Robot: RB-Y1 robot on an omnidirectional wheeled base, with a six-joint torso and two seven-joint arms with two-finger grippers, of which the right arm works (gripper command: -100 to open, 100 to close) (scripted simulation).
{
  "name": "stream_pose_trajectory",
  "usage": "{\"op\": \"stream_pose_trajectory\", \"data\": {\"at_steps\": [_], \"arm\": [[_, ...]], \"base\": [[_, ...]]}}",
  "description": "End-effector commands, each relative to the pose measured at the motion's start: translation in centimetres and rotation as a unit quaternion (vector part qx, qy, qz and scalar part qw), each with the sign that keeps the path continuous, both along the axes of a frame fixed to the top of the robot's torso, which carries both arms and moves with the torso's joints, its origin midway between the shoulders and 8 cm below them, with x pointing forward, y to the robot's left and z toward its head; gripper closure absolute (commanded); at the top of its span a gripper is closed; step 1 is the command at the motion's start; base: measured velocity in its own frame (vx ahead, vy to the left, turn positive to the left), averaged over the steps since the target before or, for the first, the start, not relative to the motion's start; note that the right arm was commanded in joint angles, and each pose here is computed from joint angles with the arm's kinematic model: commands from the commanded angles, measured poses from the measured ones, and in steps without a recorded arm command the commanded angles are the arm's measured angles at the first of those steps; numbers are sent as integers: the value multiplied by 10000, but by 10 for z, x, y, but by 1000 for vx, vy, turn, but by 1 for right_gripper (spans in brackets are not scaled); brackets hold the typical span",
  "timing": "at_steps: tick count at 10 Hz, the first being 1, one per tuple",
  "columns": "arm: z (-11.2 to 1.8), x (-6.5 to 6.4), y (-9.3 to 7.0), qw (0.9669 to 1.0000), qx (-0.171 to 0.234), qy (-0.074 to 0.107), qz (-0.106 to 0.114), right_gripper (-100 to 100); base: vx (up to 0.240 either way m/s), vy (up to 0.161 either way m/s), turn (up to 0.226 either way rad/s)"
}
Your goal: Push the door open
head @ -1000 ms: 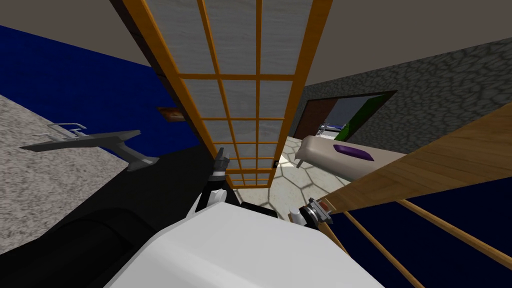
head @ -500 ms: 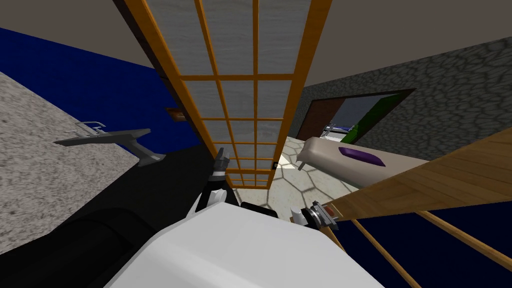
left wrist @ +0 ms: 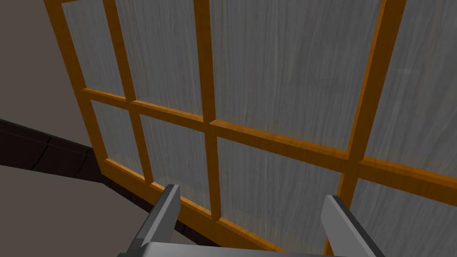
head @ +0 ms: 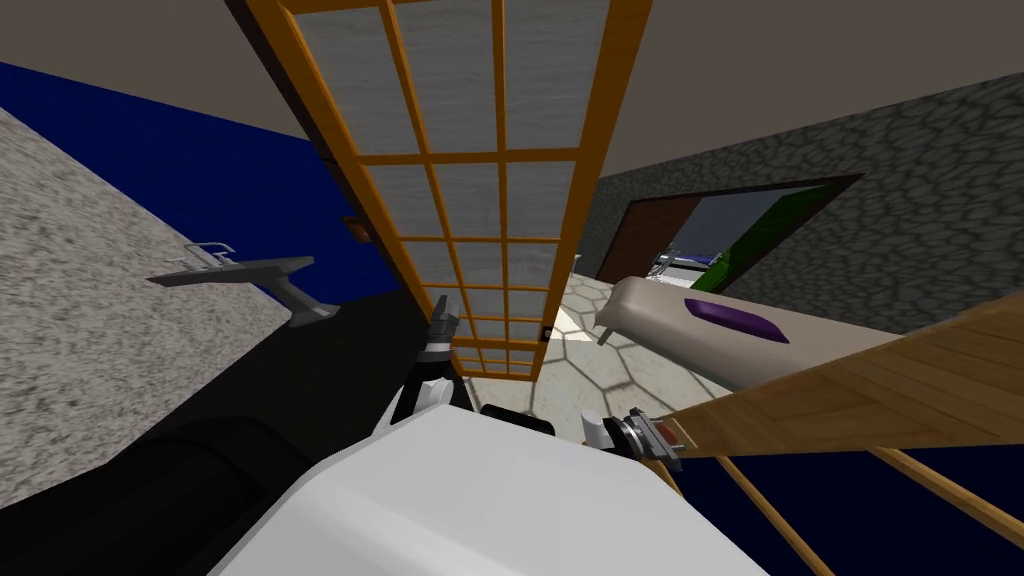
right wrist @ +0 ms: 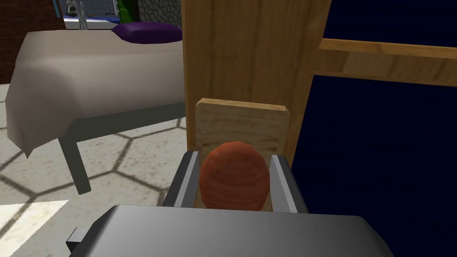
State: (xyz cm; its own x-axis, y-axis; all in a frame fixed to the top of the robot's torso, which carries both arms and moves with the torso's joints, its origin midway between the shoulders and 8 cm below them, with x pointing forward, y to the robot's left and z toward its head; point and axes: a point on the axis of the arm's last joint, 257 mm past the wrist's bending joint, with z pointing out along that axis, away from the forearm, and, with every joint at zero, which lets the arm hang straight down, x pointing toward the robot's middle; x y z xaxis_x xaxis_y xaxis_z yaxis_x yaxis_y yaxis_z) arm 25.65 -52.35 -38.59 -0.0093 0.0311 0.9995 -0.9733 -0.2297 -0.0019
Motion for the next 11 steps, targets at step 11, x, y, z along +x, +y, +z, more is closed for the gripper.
{"op": "stream_pose_trajectory", "data": {"at_steps": [11], "arm": [[6,-50,-24,9944,-124,-36,-1047,100]], "base": [[27,-91,65]]}}
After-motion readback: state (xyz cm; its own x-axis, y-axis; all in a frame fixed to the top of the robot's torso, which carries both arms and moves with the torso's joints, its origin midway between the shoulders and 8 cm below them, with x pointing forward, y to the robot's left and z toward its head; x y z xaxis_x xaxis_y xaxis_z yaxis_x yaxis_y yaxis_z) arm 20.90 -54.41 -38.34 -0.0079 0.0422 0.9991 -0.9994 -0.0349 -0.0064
